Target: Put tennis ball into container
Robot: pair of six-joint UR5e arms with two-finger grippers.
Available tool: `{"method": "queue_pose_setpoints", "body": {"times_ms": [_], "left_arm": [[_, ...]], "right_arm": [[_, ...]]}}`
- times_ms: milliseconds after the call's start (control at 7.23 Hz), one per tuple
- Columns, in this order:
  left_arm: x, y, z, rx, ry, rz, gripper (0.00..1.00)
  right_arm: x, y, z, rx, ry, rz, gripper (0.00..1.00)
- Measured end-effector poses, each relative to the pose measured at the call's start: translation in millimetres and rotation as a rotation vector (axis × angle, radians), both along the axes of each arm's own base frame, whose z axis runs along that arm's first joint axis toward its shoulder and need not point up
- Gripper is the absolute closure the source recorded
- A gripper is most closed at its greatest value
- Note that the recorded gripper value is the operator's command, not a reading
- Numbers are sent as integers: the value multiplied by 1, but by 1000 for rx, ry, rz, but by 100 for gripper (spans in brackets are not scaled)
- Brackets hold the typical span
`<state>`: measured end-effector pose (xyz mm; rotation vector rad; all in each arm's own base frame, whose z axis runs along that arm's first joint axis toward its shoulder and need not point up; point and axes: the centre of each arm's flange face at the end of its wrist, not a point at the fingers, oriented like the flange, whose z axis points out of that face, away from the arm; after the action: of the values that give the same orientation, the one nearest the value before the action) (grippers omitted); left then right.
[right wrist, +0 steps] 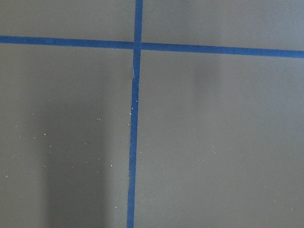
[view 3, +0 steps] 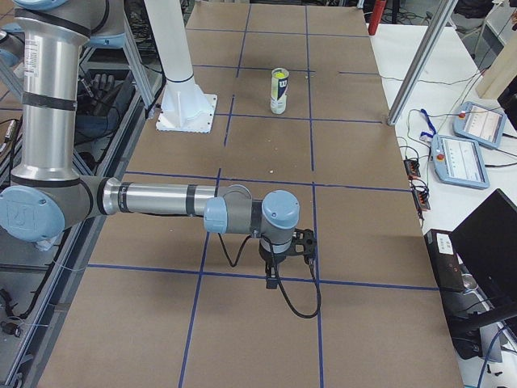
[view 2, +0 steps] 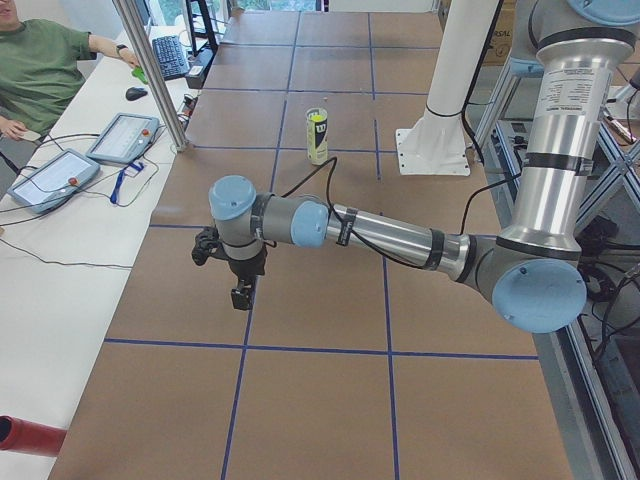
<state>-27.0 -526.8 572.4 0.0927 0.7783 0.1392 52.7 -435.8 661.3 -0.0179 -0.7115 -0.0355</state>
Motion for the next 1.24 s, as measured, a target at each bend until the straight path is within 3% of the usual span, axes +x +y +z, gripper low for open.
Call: {"method": "queue_pose_setpoints", "body": {"times_ms": [415, 1245], "left_arm": [[-4, 30, 48, -71, 42, -1, 0], [-7, 25, 29, -17, 32, -6, 0]], "right_arm": [[0, 0, 0, 0, 0, 0, 0], [0, 0, 0, 1, 0, 0, 0]]}}
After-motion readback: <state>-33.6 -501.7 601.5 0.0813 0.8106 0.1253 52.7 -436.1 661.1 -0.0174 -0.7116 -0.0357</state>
